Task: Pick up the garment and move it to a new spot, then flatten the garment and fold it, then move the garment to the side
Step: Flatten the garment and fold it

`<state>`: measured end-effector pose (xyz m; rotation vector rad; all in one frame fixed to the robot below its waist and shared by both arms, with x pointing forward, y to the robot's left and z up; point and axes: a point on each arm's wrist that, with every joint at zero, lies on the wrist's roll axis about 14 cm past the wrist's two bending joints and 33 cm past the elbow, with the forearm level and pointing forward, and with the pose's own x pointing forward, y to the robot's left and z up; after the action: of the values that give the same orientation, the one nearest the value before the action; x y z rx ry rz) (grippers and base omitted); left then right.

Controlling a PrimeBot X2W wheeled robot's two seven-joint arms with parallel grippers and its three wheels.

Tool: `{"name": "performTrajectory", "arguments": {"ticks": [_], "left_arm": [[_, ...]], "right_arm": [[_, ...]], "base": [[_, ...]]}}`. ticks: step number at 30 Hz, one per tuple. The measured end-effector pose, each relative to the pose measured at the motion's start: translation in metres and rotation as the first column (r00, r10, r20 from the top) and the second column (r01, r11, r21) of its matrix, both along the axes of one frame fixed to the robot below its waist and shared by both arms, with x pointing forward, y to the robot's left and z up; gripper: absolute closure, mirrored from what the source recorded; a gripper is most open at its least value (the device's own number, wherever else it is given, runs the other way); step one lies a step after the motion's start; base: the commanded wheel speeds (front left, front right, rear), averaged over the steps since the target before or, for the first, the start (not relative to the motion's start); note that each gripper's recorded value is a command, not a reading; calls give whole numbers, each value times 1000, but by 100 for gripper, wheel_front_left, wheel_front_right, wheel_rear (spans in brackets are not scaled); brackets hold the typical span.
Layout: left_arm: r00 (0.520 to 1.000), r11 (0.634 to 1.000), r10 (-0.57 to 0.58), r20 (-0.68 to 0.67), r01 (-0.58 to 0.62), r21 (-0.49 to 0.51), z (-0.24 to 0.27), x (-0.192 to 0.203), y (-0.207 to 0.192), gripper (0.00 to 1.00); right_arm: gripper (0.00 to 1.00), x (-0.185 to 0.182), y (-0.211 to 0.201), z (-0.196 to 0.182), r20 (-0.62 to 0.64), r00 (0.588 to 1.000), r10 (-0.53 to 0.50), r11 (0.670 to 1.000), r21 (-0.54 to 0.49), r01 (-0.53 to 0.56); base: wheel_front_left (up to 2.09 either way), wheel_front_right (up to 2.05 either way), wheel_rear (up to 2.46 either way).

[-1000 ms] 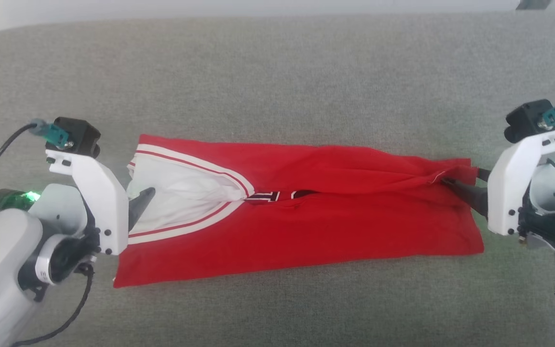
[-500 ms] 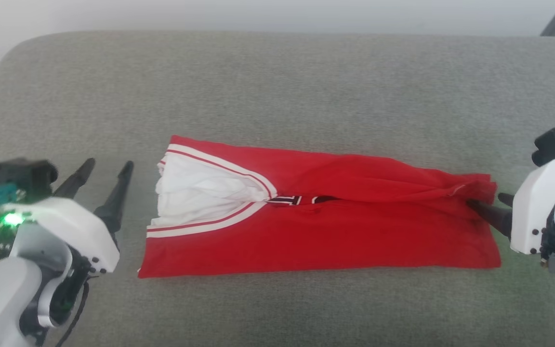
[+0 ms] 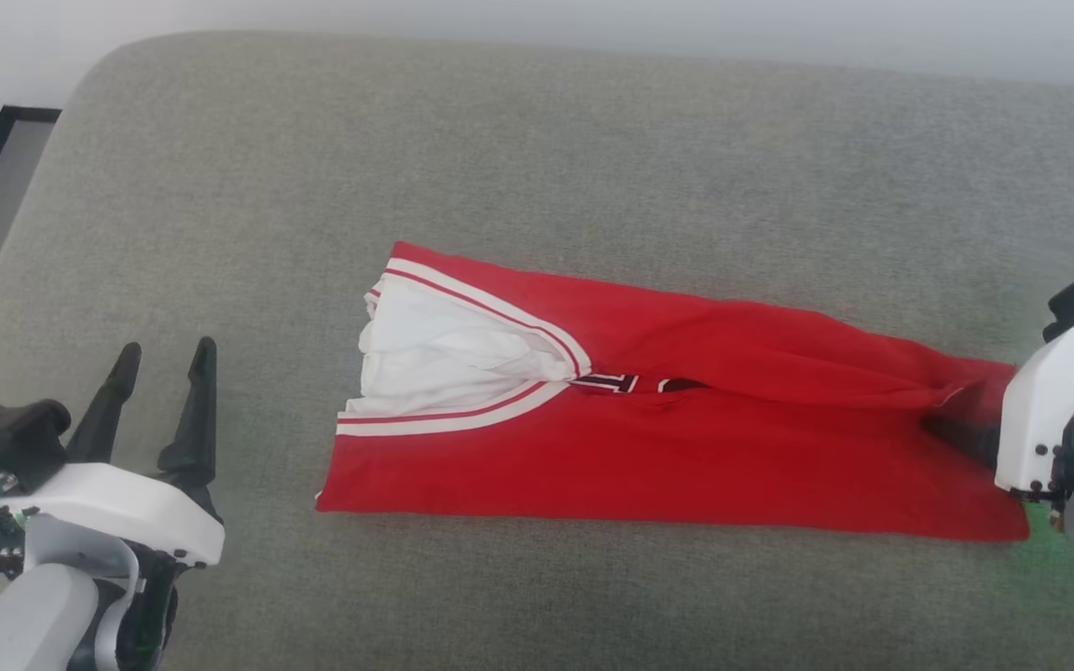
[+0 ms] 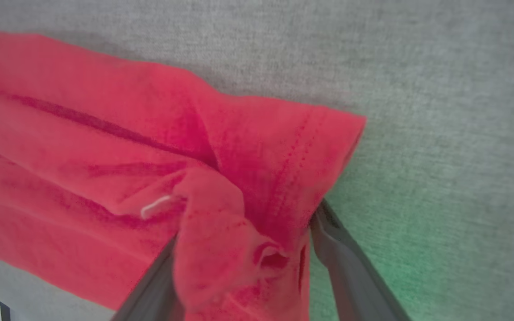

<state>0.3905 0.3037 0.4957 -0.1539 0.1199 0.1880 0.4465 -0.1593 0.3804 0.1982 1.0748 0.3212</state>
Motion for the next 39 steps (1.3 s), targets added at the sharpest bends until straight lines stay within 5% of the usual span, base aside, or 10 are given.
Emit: {"name": "performTrajectory", "arguments": {"ticks": [4, 5, 6, 20, 34, 39], "left_arm": [[999, 999, 28, 29, -29, 26, 1, -4, 8, 0], [999, 999, 35, 42, -36, 20, 2, -4, 8, 0], [998, 999, 41, 52, -42, 33, 3, -5, 9, 0], [992, 997, 74, 101, -77, 25, -6, -14, 19, 0], [991, 999, 17, 129, -22, 36, -9, 4, 5, 0], [991, 1000, 6, 134, -10, 29, -11, 12, 0, 0]], "right_arm": [[0, 5, 14, -6, -24, 1000, 13, 1000, 24, -13], [61, 6, 17, -7, -32, 999, 19, 999, 30, -18], [100, 5, 19, -8, -41, 999, 23, 999, 36, -22], [100, 12, 19, 4, -6, 1000, -17, 994, 112, 17], [100, 22, -116, 22, 93, 962, -255, 959, -101, 264], [100, 22, -121, 31, 104, 958, -268, 955, -103, 279]], "base": [[0, 0, 0], [0, 0, 0], [0, 0, 0], [0, 0, 0], [0, 0, 0], [0, 0, 0]]}}
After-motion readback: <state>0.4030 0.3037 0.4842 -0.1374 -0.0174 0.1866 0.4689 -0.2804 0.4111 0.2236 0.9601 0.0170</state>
